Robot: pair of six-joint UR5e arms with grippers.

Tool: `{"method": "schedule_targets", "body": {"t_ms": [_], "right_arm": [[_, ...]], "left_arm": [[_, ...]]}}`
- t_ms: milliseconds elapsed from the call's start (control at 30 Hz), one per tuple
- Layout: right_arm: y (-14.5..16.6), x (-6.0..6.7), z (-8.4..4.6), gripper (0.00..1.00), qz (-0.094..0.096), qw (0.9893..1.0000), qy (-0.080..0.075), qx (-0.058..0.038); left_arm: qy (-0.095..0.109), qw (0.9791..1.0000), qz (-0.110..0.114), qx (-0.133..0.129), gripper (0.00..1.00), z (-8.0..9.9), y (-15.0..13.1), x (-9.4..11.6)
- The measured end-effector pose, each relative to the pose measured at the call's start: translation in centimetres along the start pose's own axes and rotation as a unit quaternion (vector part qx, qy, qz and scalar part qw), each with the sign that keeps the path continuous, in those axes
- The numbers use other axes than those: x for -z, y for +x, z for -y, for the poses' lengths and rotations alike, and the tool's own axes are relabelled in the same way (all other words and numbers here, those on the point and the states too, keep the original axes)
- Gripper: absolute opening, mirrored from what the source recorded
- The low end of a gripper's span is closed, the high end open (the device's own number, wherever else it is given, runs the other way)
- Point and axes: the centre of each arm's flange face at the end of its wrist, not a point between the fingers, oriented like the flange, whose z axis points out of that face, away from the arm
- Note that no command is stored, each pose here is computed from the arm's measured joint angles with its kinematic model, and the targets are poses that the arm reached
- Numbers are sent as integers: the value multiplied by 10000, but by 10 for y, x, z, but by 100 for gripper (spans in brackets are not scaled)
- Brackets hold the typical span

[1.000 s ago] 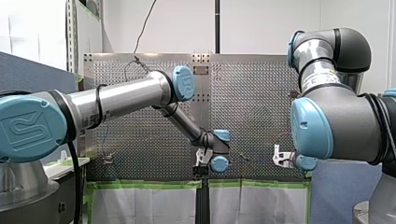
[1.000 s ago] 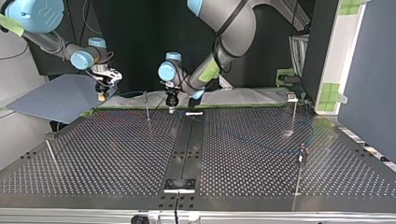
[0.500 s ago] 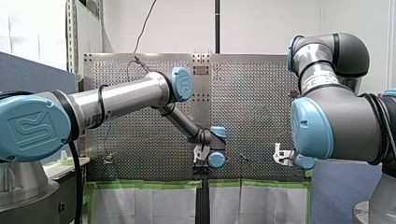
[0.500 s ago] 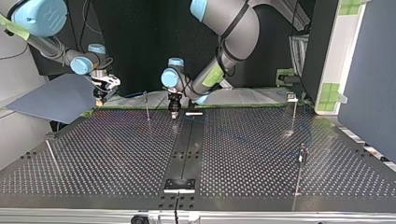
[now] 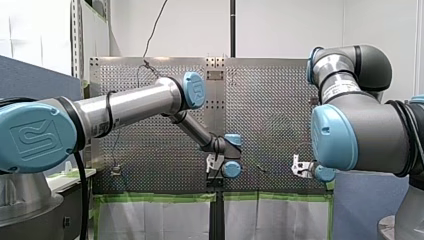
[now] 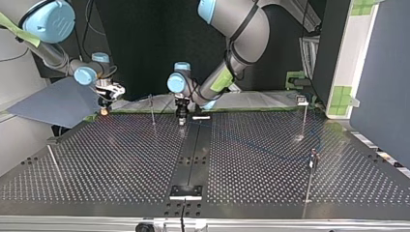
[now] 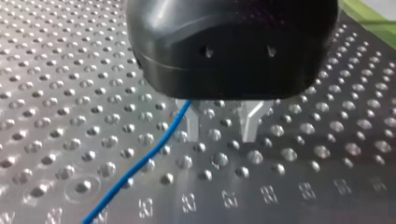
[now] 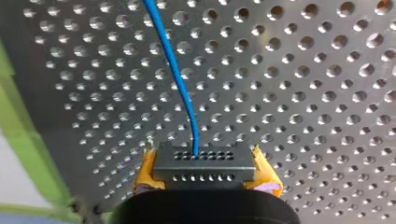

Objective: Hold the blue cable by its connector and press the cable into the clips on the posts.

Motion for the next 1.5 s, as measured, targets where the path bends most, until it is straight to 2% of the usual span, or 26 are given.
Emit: {"method": "schedule_targets", "body": {"t_ms": [67,133,167,300,567,700,833,967,1067,1167,1267,1400,1500], "right_arm": [[6,-6,-1,0,-46,10000,3,4],[13,-12,-1,0,-102,9999,8,11],[17,-16,-2,0,-133,9999,10,16],[27,-25,-4,0,-240,9997,6,28],[31,-28,-9,0,-291,9996,-24,21],[33,-30,-13,0,-326,9994,-87,10],[35,-31,-20,0,-362,9990,-255,-84],[36,-31,-29,0,-388,9977,-487,-264],[37,-31,-38,0,-415,9961,-658,-405],[38,-31,-48,0,-460,9938,-844,-557],[41,-31,-56,0,-542,9909,-1010,-700],[46,-34,-72,0,-734,9857,-1221,-897],[48,-35,-78,0,-830,9832,-1249,-1045]], "left_arm": [[-56,10000,-16,-56,37,-2,1,0],[-90,9999,-33,-103,37,-3,1,-1],[-97,9999,-39,-116,34,-4,1,-1],[-110,9998,-49,-138,34,-4,2,-1],[-117,9998,-58,-145,34,-4,0,-1],[-126,9998,-54,-137,36,-4,-1,-2],[-238,9995,-93,-163,36,-8,0,-3],[-405,9989,-127,-208,36,-12,0,-3],[-481,9985,-125,-215,36,-13,-3,-4],[-508,9983,-140,-241,36,-13,-6,-6],[-511,9982,-165,-270,36,-14,-8,-8],[-503,9981,-194,-294,36,-16,-8,-8],[-483,9981,-209,-306,36,-16,-7,-8]]}}
